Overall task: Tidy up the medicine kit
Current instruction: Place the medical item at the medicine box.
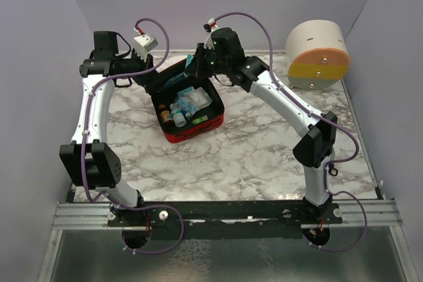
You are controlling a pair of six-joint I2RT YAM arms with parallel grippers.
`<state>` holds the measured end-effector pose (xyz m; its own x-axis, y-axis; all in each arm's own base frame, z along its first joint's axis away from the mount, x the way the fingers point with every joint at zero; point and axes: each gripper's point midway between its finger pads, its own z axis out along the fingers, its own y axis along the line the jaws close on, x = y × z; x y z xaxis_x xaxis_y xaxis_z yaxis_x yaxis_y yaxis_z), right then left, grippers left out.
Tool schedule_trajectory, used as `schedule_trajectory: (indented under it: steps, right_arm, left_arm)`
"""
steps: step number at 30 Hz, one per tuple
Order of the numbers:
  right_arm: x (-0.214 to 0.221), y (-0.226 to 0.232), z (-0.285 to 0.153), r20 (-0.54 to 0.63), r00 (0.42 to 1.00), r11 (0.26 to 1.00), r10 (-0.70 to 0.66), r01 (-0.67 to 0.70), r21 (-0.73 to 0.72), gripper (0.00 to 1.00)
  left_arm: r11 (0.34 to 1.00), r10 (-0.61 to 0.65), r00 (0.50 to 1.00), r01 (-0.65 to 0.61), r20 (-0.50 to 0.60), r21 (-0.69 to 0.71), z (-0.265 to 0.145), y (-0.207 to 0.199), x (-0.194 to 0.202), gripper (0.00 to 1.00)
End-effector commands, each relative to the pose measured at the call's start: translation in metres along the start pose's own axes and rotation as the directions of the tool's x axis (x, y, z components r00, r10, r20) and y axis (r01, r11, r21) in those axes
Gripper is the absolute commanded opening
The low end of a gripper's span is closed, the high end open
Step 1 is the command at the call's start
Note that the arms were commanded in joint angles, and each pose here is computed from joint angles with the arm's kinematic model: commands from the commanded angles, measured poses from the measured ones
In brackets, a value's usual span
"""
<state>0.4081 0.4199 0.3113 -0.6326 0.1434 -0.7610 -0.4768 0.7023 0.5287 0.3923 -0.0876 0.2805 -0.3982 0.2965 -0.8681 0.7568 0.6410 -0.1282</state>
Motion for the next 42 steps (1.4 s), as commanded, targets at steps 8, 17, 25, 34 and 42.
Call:
schedule_trajectory:
  steps: [8,17,25,34,42]
  right_arm:
    - [0.024,0.007,-0.017,-0.061,0.993,0.993,0.099,-0.102,-0.053,0.01]
    - [0.024,0.046,0.005,-0.123,0.971,0.94,0.203,-0.228,-0.252,0.01]
    - [0.028,0.057,0.017,-0.229,0.901,0.848,0.369,-0.427,-0.314,0.01]
    - [0.037,0.043,0.034,-0.301,0.788,0.73,0.538,-0.613,-0.301,0.01]
    - [0.012,0.01,0.054,-0.251,0.698,0.644,0.671,-0.716,-0.27,0.01]
  left_arm:
    - [0.998,-0.046,0.996,0.043,-0.074,-0.053,0.001,0.017,0.02,0.0]
    - [0.998,-0.043,0.997,0.04,-0.071,-0.044,0.001,0.013,0.02,0.0]
    - [0.999,-0.035,0.997,0.032,-0.07,-0.044,-0.001,0.012,0.02,0.0]
    - [0.999,-0.021,0.998,0.018,-0.067,-0.041,-0.002,0.01,0.02,0.0]
    - [1.0,-0.01,0.998,0.008,-0.064,-0.03,-0.003,0.006,0.019,0.0]
